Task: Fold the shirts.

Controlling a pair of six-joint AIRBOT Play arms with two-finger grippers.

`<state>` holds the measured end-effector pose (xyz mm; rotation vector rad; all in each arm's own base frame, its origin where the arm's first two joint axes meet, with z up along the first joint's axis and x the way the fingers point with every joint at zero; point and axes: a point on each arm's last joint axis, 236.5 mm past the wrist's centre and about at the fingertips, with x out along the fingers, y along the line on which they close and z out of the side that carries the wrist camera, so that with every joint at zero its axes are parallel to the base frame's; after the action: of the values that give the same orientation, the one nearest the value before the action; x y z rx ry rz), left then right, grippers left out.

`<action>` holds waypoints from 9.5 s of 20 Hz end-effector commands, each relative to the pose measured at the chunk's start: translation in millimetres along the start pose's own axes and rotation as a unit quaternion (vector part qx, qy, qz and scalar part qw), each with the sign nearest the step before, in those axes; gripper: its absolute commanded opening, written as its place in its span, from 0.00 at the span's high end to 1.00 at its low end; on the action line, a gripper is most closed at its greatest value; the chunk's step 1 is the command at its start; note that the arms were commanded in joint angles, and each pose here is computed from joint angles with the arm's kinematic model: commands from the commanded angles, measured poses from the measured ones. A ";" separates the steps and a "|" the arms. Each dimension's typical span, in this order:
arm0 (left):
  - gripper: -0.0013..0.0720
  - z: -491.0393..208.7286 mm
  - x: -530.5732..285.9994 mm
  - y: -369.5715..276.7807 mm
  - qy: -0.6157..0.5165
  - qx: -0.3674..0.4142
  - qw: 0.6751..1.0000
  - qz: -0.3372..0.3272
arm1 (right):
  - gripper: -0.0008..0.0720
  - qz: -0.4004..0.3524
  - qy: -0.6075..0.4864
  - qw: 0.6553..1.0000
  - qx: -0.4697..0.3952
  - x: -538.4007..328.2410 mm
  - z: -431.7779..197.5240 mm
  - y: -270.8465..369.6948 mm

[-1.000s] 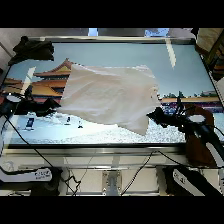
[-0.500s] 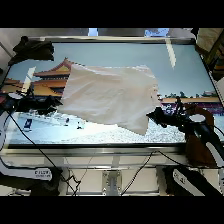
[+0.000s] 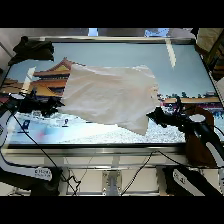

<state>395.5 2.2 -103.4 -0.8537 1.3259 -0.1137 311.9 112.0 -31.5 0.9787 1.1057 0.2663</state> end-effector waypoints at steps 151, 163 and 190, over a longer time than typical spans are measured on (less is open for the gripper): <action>0.32 -30.2 -3.7 3.7 0.134 0.017 0.989 0.068 | 0.95 -0.040 0.136 0.986 -0.086 25.6 11.3 0.9; 0.96 -58.4 -53.5 -92.9 0.148 0.087 0.981 -0.087 | 0.95 -0.030 0.128 0.985 -0.116 -14.6 5.2 25.5; 0.11 66.3 32.3 -177.7 -0.120 0.119 0.984 -0.059 | 0.54 -0.122 -0.002 0.973 -0.196 28.6 174.1 -24.0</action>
<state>496.8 -98.4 -64.2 -0.7180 1.1470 -0.1659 457.1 26.3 -67.9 0.5394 1.1581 0.2192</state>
